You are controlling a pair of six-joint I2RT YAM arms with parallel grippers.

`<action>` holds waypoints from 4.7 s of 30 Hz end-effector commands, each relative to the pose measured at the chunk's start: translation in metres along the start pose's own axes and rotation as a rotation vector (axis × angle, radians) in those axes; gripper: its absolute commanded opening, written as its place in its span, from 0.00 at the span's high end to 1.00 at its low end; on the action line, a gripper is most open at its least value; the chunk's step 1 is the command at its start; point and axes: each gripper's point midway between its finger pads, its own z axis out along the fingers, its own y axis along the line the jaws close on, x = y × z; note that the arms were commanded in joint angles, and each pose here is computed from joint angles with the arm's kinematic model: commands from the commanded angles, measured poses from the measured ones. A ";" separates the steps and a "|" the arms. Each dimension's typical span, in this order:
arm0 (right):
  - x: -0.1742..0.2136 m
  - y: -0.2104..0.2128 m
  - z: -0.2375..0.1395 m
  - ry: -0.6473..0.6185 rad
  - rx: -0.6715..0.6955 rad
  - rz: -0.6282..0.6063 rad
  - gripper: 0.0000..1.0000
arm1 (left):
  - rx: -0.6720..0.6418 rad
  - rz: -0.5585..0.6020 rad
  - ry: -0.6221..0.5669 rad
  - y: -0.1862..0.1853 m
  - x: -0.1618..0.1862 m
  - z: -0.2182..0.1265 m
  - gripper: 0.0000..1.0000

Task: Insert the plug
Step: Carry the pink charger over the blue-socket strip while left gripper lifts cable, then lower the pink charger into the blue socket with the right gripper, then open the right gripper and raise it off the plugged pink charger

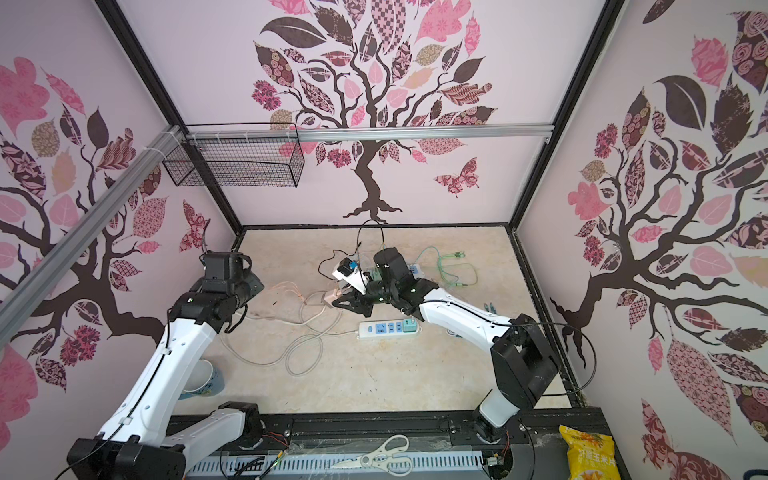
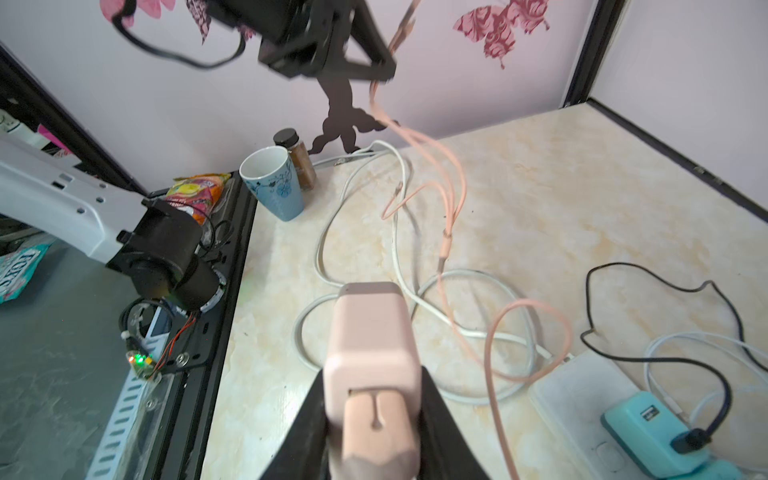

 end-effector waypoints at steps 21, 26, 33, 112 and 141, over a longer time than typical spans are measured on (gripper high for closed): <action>0.142 -0.050 -0.055 0.806 0.084 -0.222 1.00 | -0.222 -0.052 -0.422 0.094 -0.193 -0.081 1.00; 0.160 -0.063 -0.067 0.871 0.086 -0.199 1.00 | -0.218 -0.025 -0.326 0.095 -0.179 -0.056 1.00; 0.167 -0.053 -0.050 0.838 -0.022 -0.149 1.00 | -0.174 -0.020 -0.259 0.088 -0.168 -0.034 1.00; 0.279 -0.040 -0.042 1.155 -0.049 -0.185 1.00 | -0.037 -0.026 -0.099 0.057 -0.137 0.017 1.00; 0.009 -0.137 -0.253 -0.072 1.236 0.000 0.00 | -0.405 -0.140 -0.028 0.109 -0.070 0.077 0.47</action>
